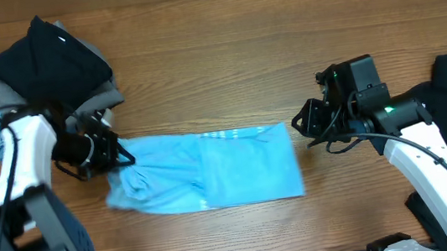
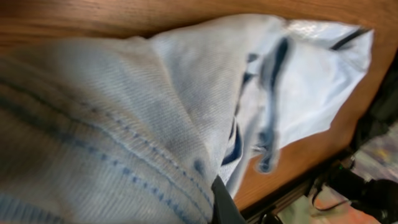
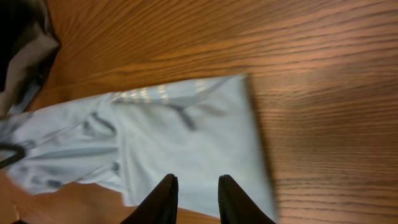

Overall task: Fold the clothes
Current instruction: 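Grasp the strip's left end with the left gripper and fold it rightward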

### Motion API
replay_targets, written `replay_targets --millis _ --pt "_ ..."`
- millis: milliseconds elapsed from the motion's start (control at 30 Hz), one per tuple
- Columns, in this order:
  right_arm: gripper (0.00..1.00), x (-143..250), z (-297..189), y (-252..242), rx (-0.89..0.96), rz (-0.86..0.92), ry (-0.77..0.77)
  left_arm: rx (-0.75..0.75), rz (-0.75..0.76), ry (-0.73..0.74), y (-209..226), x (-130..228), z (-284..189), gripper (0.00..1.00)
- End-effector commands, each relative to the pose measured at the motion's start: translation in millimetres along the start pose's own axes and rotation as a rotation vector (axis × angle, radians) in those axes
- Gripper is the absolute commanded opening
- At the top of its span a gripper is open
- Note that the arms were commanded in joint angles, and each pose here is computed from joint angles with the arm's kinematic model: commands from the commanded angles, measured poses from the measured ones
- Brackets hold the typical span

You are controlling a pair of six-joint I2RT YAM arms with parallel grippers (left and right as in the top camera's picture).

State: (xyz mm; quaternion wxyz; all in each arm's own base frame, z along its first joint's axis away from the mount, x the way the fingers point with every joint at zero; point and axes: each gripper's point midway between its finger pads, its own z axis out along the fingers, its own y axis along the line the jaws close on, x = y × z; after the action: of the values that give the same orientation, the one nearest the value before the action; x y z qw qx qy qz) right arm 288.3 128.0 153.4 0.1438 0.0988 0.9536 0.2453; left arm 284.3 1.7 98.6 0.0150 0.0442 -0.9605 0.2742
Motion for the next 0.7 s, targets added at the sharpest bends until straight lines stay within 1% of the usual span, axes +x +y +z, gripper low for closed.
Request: replay_targets --millis 0,100,200,267,367,433,500,533,667 --pt "0.25 -20.6 -17.1 -4.3 0.036 -0.009 -0.098 -0.082 -0.024 -0.079 -12.1 -5.6 -33.2 0.04" --pt "0.25 -26.3 -19.7 -12.7 0.060 -0.020 -0.118 -0.083 -0.041 -0.108 -32.2 -5.1 -41.1 0.04" --pt "0.26 -31.4 -22.4 -21.0 0.081 -0.018 -0.134 -0.060 -0.009 -0.106 -58.7 -3.3 -35.1 0.04" --pt "0.26 -35.2 -24.8 -27.2 0.093 -0.002 -0.147 -0.046 0.010 -0.094 -81.8 -2.9 -24.7 0.04" --pt "0.28 -41.0 -28.4 -35.5 0.104 0.024 -0.165 0.009 0.083 -0.078 -127.5 -3.4 -2.8 0.04" --pt "0.29 -44.2 -30.7 -40.5 0.108 0.041 -0.175 0.013 0.127 -0.067 -151.7 0.1 11.3 0.04" --pt "0.29 -47.1 -33.3 -47.0 0.116 0.061 -0.184 -0.013 0.163 -0.060 -178.1 6.4 30.8 0.04" --pt "0.29 -47.7 -34.1 -49.3 0.119 0.068 -0.185 -0.040 0.163 -0.066 -184.1 8.0 37.2 0.04" --pt "0.29 -48.6 -35.2 -52.4 0.123 0.077 -0.188 -0.163 0.155 -0.084 -196.7 17.5 62.5 0.10"
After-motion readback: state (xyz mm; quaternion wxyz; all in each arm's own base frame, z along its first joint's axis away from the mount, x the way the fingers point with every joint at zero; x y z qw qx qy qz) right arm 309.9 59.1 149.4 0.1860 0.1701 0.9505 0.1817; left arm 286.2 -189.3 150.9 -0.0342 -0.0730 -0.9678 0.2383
